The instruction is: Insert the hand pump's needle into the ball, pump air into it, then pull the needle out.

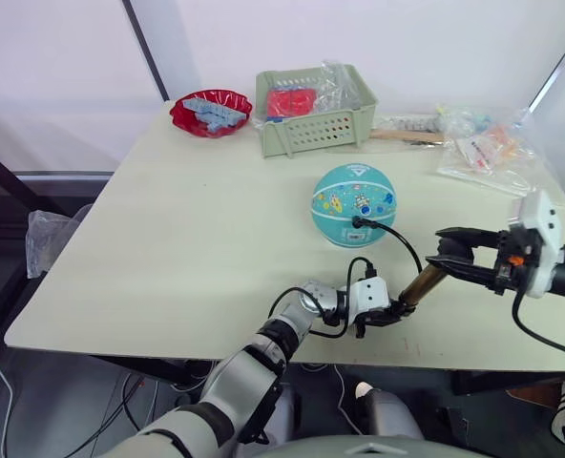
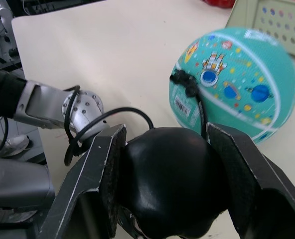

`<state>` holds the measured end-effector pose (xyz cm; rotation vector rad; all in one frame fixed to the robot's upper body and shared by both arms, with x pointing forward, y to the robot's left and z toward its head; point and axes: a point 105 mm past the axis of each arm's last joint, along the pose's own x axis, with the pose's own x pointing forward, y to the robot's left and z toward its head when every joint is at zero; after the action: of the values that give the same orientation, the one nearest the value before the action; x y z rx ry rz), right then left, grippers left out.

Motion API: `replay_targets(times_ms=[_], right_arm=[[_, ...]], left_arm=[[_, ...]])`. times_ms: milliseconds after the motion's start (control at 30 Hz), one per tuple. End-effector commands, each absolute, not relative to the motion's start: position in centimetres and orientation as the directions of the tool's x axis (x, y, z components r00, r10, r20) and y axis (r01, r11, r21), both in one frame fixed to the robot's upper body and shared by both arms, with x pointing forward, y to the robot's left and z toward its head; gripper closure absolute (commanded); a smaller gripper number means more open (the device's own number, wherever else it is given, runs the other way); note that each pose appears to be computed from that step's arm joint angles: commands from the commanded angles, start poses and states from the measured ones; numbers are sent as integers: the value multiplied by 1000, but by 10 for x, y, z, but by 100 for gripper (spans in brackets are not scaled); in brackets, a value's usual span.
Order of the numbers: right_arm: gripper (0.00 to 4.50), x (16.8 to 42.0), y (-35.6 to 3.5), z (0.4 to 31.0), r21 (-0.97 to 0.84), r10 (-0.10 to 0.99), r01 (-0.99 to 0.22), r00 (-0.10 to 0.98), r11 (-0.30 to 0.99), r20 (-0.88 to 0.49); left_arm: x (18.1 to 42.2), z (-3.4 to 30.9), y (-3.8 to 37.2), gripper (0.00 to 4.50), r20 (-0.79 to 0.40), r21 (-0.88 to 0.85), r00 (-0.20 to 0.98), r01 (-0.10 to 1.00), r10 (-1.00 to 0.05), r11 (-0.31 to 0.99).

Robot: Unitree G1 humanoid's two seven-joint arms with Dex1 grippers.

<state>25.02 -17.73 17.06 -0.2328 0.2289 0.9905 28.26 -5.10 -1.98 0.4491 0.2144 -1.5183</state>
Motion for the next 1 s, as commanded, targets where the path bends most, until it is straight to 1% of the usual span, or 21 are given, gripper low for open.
replay_targets(times_ms=[33, 133, 233, 367, 700, 867, 1000], right_arm=[[241, 251, -180, 140, -73, 755, -831, 534, 551, -382], [241, 251, -176, 135, -86, 756, -831, 538, 549, -372], [241, 255, -175, 155, -96, 778, -827, 555, 554, -294], [241, 255, -177, 174, -115, 792, -832, 553, 543, -260], [241, 253, -185, 254, -191, 822, -830, 551, 524, -144], [241, 249, -186, 280, -209, 831, -829, 546, 518, -108], [241, 247, -190, 308, -234, 830, -817, 554, 526, -67]], left_arm=[[240, -95, -2, 340, -656, -66, -66, 997, -752, -30], [241, -95, -1, 340, -657, -64, -64, 998, -751, -29], [242, -95, 1, 340, -658, -64, -62, 998, -751, -27], [243, -95, 2, 340, -660, -64, -63, 998, -749, -27], [243, -94, 2, 340, -659, -64, -66, 997, -749, -31], [243, -94, 1, 340, -659, -65, -67, 997, -749, -32], [243, -94, 1, 340, -658, -65, -68, 997, -750, -33]])
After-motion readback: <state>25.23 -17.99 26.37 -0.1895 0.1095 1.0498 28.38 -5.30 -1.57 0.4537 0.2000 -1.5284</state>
